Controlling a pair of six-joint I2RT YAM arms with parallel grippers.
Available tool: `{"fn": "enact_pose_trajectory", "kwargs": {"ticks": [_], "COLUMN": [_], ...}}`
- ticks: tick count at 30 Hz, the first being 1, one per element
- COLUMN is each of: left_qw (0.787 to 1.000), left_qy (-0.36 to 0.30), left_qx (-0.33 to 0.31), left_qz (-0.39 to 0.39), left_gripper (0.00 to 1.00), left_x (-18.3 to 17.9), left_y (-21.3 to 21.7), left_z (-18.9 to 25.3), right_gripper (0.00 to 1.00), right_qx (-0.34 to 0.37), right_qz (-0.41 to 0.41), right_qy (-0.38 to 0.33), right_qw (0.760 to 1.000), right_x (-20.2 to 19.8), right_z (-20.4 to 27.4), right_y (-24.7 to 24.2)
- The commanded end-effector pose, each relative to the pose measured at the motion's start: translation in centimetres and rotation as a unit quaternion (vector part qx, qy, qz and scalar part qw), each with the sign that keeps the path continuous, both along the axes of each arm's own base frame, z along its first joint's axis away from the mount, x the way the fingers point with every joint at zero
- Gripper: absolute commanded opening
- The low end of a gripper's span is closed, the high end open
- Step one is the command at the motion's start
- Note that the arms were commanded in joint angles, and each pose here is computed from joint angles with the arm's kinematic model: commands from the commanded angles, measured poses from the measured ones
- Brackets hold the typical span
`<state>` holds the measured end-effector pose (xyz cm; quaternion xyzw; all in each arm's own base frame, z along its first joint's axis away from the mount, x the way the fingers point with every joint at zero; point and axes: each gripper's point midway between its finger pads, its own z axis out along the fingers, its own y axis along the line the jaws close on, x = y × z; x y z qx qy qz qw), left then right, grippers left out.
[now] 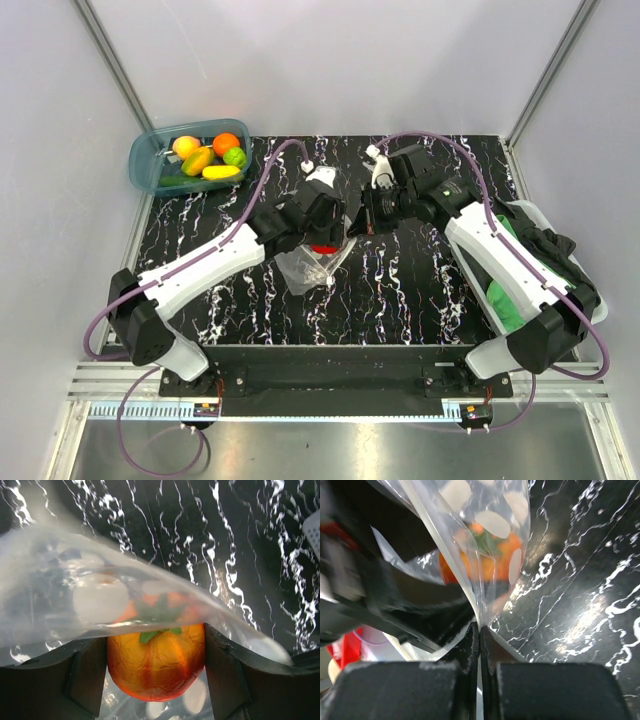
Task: Open the zip-top bag and remove the fake food
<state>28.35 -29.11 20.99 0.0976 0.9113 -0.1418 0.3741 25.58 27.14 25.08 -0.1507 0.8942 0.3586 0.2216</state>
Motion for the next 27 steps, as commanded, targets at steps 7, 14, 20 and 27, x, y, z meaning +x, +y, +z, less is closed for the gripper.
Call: {"fn": "enact_pose_trajectory", "kwargs": {"ticks": [7,14,20,27], "left_qw": [0.931,0.872,0.868,0.8], "left_qy": [0.136,0.142,0.037,-0.068], "left_qx": [-0.34,-0.464,-0.483,-0.5], "left_qz": [0.001,-0.071,-0.111,-0.324], "left_gripper": [0.0,0.0,0.0,0.0], "left_x": [-2.3,-1.6,-2.1,-8.6], "left_y": [-2.2,-3.7,-1.9,-1.3], "left_z": [5.9,10.1,13.3,18.5], "right_gripper": [0.0,0.0,0.0,0.0], "right_qx": [-0.081,-0.114,-0.081,-0.07], "right_qz": [-0.019,-0.028,-0.026,-0.05], "right_qy": [-0.071,-0.071,-0.068,-0.026], "right_qw": [0.994,0.991,0.994,0.996], "right_x": [1.8,1.8,0.7,1.4], "right_z": [0.9,-0.9,-1.1,-2.5], "right_y": [-2.7,-3.8,-3.4,-2.6]}}
